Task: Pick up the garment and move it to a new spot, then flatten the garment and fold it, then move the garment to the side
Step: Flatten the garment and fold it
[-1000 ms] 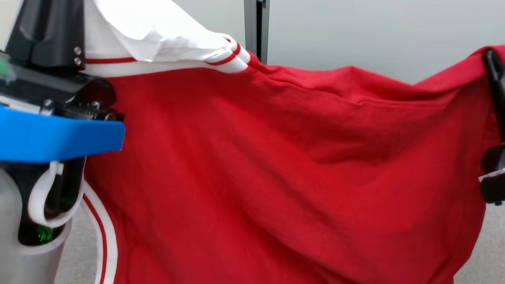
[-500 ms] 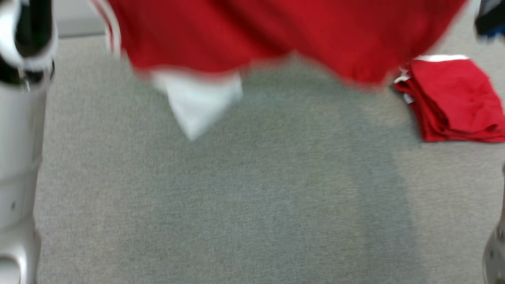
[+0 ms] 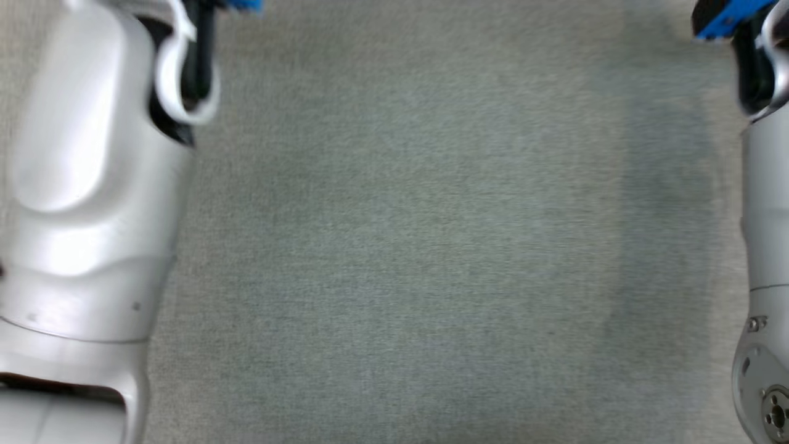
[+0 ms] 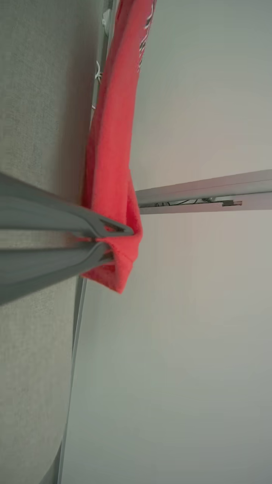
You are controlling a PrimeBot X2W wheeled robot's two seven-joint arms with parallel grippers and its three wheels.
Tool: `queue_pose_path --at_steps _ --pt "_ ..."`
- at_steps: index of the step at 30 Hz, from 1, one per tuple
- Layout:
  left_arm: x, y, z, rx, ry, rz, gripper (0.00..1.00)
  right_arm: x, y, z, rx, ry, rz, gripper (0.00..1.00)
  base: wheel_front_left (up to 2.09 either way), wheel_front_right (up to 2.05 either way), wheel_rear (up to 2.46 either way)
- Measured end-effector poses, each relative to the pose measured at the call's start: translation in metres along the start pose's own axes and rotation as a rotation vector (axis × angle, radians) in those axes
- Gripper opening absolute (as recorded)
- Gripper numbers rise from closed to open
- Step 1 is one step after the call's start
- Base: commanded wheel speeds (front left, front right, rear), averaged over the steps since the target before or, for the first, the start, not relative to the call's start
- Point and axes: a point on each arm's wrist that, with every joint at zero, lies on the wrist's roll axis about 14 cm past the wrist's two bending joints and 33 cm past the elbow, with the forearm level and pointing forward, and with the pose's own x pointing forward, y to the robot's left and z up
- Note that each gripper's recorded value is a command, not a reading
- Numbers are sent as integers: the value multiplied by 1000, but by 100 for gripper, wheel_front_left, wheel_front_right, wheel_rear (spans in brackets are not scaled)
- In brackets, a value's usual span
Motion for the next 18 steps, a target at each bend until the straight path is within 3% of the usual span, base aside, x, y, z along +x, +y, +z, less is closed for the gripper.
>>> queue_pose_path --at_steps 4,7,13,18 --pt "-22 15 -60 -41 121 44 0 4 13 -64 32 107 12 0 0 0 0" --pt "-42 28 -89 -55 183 82 0 2 22 -91 40 149 27 0 0 0 0" --pt "-65 28 -102 -96 204 103 0 -9 24 -93 53 139 32 0 0 0 0" --pt "-84 30 -88 -122 161 127 0 -18 26 -75 83 88 34 0 0 0 0"
